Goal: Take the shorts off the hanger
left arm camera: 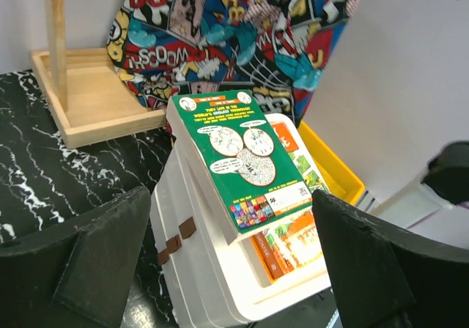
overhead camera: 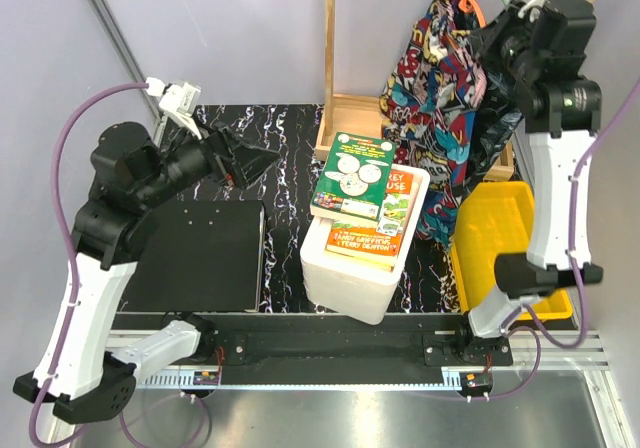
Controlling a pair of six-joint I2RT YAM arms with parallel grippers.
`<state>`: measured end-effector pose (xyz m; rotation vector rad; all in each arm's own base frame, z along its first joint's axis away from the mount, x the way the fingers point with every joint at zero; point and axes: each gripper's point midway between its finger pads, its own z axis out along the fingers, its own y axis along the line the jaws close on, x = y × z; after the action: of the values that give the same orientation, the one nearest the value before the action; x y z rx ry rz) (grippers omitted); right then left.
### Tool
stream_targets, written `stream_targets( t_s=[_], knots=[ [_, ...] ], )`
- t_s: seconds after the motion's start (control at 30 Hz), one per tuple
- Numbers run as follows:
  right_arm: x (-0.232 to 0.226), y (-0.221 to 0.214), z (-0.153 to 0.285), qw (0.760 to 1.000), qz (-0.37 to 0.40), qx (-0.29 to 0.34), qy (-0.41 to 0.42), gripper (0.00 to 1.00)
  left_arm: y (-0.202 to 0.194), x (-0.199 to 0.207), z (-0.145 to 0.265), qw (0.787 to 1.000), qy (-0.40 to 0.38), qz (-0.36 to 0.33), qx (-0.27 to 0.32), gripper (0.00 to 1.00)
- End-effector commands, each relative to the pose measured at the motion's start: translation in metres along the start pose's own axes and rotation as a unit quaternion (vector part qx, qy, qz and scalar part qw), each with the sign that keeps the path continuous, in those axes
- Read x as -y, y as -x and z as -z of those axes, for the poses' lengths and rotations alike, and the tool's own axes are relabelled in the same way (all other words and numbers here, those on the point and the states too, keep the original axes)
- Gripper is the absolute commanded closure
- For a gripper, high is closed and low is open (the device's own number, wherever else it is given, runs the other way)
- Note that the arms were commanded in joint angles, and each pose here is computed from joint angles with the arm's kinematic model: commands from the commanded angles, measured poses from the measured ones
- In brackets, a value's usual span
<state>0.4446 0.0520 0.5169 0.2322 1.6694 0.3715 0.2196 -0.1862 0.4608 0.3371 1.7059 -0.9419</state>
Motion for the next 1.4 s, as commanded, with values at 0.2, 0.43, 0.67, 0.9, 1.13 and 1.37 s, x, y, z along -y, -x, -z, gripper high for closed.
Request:
stream_targets(
  t_s=[0.2, 0.43, 0.67, 0.9, 1.13, 1.37],
  knots=[
    [-0.020, 0.008, 0.103, 0.998, -0.037, 0.028, 0.040, 1.00, 0.045, 0.035, -0.087, 0.990, -0.121, -0.011, 0.069, 0.15],
    [-0.013, -0.009, 0.136, 0.999, -0.017, 0.021, 0.031, 1.00, 0.089, 0.126, -0.166, 0.961, -0.251, 0.023, 0.110, 0.16],
    [-0.011, -0.026, 0.155, 0.999, 0.006, 0.013, 0.035, 1.00, 0.093, 0.173, -0.229, 0.923, -0.336, 0.156, 0.104, 0.21],
    [-0.012, -0.051, 0.172, 0.997, 0.044, -0.008, 0.057, 1.00, 0.087, 0.176, -0.247, 0.925, -0.327, 0.126, 0.143, 0.21],
    [-0.017, -0.053, 0.191, 0.996, 0.051, -0.012, 0.077, 1.00, 0.059, 0.173, -0.276, 0.935, -0.319, 0.019, 0.152, 0.29],
    [-0.026, -0.049, 0.203, 0.994, 0.052, -0.008, 0.099, 1.00, 0.042, 0.163, -0.296, 0.939, -0.308, -0.032, 0.150, 0.41]
  ],
)
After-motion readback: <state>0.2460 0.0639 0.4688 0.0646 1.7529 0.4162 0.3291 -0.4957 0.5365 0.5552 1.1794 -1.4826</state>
